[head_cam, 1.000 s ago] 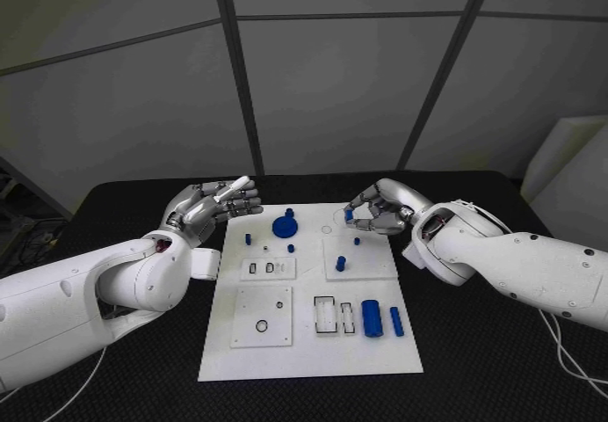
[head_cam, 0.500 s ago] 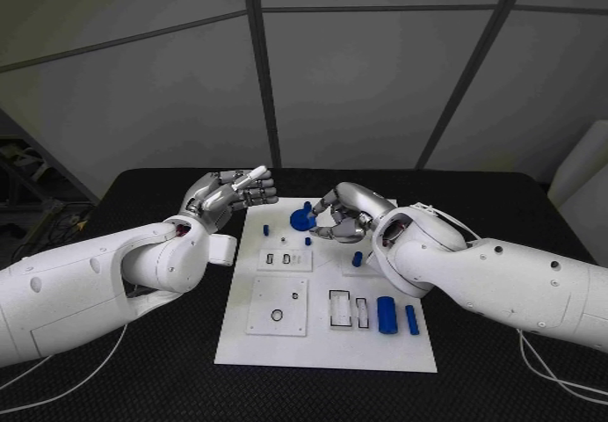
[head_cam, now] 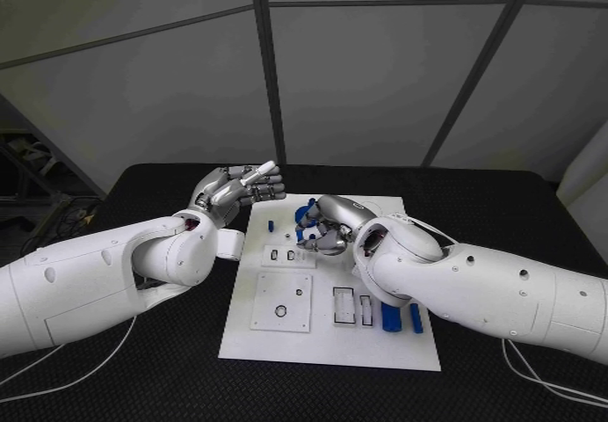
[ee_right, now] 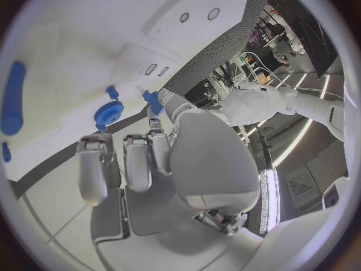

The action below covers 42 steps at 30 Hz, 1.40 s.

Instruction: Assemble the parts on the task board

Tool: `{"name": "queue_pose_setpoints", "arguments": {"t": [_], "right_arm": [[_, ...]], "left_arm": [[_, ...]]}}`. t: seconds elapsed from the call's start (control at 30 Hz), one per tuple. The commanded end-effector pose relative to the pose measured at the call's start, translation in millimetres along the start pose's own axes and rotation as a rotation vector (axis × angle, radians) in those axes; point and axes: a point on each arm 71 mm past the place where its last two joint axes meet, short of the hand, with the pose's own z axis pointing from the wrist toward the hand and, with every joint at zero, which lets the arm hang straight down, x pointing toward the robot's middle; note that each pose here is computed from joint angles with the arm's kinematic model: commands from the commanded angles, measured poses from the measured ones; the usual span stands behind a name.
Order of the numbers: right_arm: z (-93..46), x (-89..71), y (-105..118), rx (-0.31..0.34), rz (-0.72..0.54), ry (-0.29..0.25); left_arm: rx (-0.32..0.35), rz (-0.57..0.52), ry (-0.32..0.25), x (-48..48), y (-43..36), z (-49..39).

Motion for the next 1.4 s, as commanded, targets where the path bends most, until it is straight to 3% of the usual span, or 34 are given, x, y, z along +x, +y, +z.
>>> {"name": "queue_pose_setpoints", "arguments": {"t": [0.03,1.4], "right_arm": [[1.8,3.7,2.1,-0.008,-0.051,0.004],[3.7,30.7,-2.4,0.009,-0.095,0.061]], "left_arm": [[0.01,0.0,0.012,1.6,-1.5,1.0],[0.009,-0.002,0.017,2.8,-1.3,1.4]]}}
